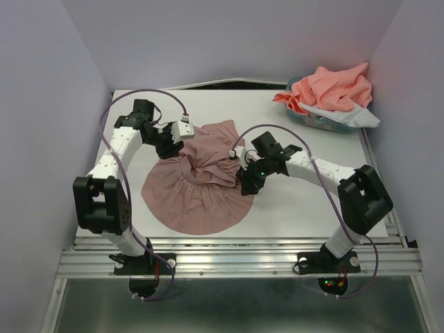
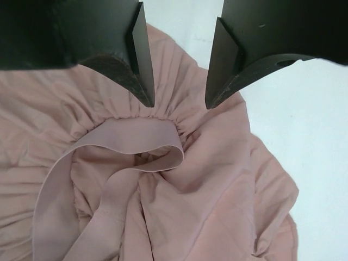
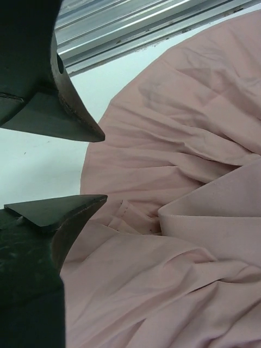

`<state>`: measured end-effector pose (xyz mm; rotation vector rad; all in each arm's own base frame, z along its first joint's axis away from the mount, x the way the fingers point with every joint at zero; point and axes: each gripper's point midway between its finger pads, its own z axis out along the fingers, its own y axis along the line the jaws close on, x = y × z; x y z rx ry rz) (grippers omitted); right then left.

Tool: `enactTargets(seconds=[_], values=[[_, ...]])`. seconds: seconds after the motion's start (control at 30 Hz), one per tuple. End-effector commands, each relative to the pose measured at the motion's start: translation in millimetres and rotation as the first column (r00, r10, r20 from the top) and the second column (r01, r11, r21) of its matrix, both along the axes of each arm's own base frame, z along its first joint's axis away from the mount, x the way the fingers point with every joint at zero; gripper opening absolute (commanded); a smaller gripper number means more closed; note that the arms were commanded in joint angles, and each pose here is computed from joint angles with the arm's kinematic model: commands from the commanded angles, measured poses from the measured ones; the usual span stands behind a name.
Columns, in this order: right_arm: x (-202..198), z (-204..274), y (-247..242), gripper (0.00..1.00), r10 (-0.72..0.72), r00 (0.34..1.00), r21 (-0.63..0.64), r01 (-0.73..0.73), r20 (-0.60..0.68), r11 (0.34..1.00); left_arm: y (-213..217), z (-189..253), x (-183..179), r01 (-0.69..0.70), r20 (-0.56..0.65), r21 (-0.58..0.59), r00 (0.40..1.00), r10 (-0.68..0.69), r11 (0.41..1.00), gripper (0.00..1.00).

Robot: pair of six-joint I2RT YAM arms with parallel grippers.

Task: Fold and stack the skirts
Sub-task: Flatten the skirt out

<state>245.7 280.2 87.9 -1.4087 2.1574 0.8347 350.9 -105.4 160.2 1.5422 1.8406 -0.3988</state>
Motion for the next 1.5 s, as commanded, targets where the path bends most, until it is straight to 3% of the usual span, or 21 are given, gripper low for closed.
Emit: enactTargets(seconds=[0.0,0.27,0.5,0.67,0.83,0.97,1.23,1.3,1.33,1.47], values=[[17,5,19,0.49,-0.010,0.999,0.084,0.006,0.053,0.996,-2,-6,13,0.128,0.017,0.098,0.991,-0.130,0.987,0.56],[30,-14,33,0.54,-0.069,0.997,0.128,0.065,0.027,0.990,-11,-16,26,0.134,0.015,0.093,0.991,-0.136,0.987,0.69],[54,-28,38,0.65,-0.134,0.981,0.107,0.119,0.138,0.987,-12,-24,21,0.138,0.021,0.088,0.990,-0.140,0.987,0.73],[55,-32,43,0.64,-0.086,0.971,0.090,0.067,0.225,0.994,-11,-27,16,0.189,0.005,0.112,0.982,-0.190,0.976,0.74],[57,-37,46,0.50,-0.076,0.961,0.070,0.059,0.264,0.996,-16,-38,3,0.241,-0.053,0.123,0.970,-0.236,0.963,0.73],[65,-29,48,0.22,-0.100,0.949,0.087,0.077,0.299,0.993,-18,-50,0,0.262,-0.077,0.135,0.964,-0.254,0.956,0.69],[55,-17,41,0.04,-0.099,0.954,0.083,0.079,0.283,0.993,-25,-71,4,0.280,-0.112,0.152,0.958,-0.265,0.948,0.63],[54,-13,41,0.01,-0.105,0.955,0.088,0.084,0.278,0.993,-26,-74,6,0.277,-0.112,0.157,0.959,-0.262,0.948,0.57],[53,-7,40,0.01,-0.111,0.955,0.091,0.089,0.276,0.992,-26,-74,8,0.273,-0.110,0.158,0.960,-0.258,0.949,0.46],[54,9,31,0.01,-0.155,0.945,0.076,0.139,0.288,0.987,-25,-60,8,0.261,-0.077,0.155,0.965,-0.252,0.953,0.23]])
